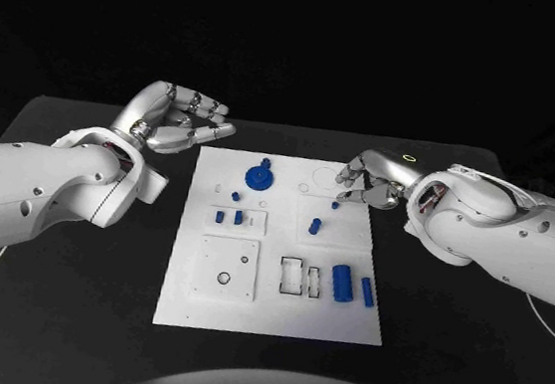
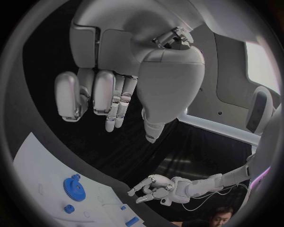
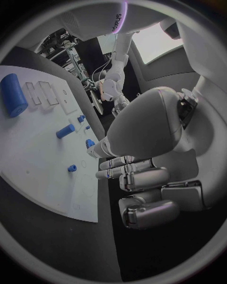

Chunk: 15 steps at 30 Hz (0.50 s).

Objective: Assemble the parts on the task board

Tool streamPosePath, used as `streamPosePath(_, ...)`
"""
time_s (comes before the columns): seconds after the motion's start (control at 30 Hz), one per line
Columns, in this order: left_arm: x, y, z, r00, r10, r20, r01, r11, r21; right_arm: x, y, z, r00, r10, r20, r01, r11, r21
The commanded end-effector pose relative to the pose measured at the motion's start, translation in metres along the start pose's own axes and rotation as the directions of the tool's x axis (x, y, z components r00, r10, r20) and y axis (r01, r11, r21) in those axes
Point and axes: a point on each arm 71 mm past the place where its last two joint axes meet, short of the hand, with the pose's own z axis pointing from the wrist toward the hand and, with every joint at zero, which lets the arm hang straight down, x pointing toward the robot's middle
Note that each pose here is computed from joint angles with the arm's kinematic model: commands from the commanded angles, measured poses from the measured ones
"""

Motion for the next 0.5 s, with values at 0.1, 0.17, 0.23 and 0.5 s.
streamPosePath(0.1, 0.0007, -0.0022, 0.0002, 0.999, -0.025, 0.027, 0.025, 1.000, 0.006, 0.010, 0.000, 0.003, 0.992, -0.085, -0.090, 0.086, 0.996, 0.007)
streamPosePath(0.17, 0.0007, -0.0022, 0.0001, 0.999, -0.025, 0.028, 0.025, 1.000, 0.006, 0.013, 0.000, 0.004, 0.990, -0.093, -0.106, 0.095, 0.995, 0.008)
streamPosePath(0.23, 0.0008, -0.0022, 0.0000, 0.999, -0.026, 0.029, 0.025, 1.000, 0.005, 0.016, 0.001, 0.005, 0.988, -0.101, -0.118, 0.103, 0.995, 0.010)
streamPosePath(0.5, 0.0016, -0.0028, -0.0003, 0.999, -0.028, 0.026, 0.028, 1.000, 0.005, 0.024, 0.002, 0.011, 0.982, -0.123, -0.144, 0.129, 0.991, 0.030)
